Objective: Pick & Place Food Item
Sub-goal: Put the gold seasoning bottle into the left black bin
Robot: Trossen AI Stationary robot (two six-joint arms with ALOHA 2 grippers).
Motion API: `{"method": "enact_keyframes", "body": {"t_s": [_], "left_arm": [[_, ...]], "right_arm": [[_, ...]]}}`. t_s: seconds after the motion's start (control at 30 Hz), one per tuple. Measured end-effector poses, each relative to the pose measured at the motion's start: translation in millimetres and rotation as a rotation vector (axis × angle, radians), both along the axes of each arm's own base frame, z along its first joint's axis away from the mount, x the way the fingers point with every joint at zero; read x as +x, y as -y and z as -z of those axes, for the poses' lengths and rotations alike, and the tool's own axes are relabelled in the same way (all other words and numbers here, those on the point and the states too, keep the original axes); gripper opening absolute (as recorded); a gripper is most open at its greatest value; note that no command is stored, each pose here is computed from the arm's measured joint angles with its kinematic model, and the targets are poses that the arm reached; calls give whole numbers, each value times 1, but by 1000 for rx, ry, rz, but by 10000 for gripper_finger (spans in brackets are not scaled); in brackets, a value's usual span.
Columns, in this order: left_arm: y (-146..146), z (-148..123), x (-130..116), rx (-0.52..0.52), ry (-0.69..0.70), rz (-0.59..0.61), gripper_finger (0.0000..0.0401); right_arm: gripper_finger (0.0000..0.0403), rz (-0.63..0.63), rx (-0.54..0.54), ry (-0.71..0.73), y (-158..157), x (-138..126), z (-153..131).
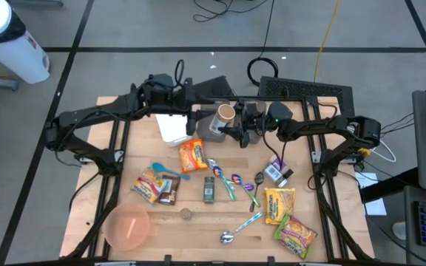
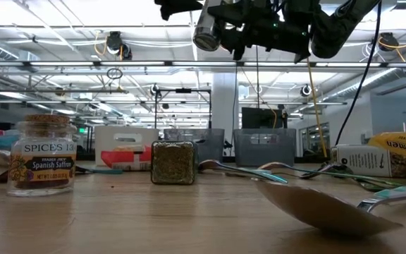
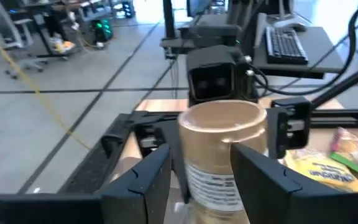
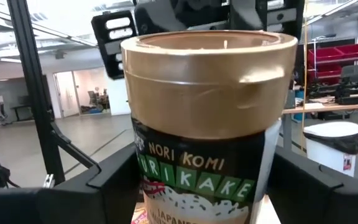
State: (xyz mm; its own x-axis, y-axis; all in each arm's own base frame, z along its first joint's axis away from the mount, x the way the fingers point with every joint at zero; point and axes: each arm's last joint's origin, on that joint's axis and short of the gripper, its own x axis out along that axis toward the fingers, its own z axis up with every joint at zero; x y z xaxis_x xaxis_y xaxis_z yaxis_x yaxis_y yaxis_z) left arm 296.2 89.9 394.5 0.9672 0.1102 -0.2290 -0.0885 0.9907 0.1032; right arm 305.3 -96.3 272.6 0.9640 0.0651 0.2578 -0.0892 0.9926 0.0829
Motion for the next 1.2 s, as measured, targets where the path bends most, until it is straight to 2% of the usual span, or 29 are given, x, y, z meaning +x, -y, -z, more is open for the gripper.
{"method": "enact_keyframes", "body": {"t_s": [0.3,0.4,0.53,0.73,0.87,1.1,1.2], "left_arm": [[5,1,-26,-27,-152,-113,172],[7,10,-28,-76,-199,-76,172],[9,39,-24,-136,-237,14,172],[8,87,-18,-156,-178,15,173],[7,102,-17,-144,-120,-24,173],[1,96,-13,-85,7,-196,173],[0,91,-12,-88,66,-207,173]], "right_arm": [[274,7,-12,26,1,-5,-8],[274,12,-15,34,3,-10,-13],[274,6,-18,18,5,-15,-18],[274,3,0,-30,3,-20,-20],[274,-38,23,-115,1,-22,-17],[274,-45,32,-132,0,-23,-16],[274,-44,33,-134,0,-22,-16]]}}
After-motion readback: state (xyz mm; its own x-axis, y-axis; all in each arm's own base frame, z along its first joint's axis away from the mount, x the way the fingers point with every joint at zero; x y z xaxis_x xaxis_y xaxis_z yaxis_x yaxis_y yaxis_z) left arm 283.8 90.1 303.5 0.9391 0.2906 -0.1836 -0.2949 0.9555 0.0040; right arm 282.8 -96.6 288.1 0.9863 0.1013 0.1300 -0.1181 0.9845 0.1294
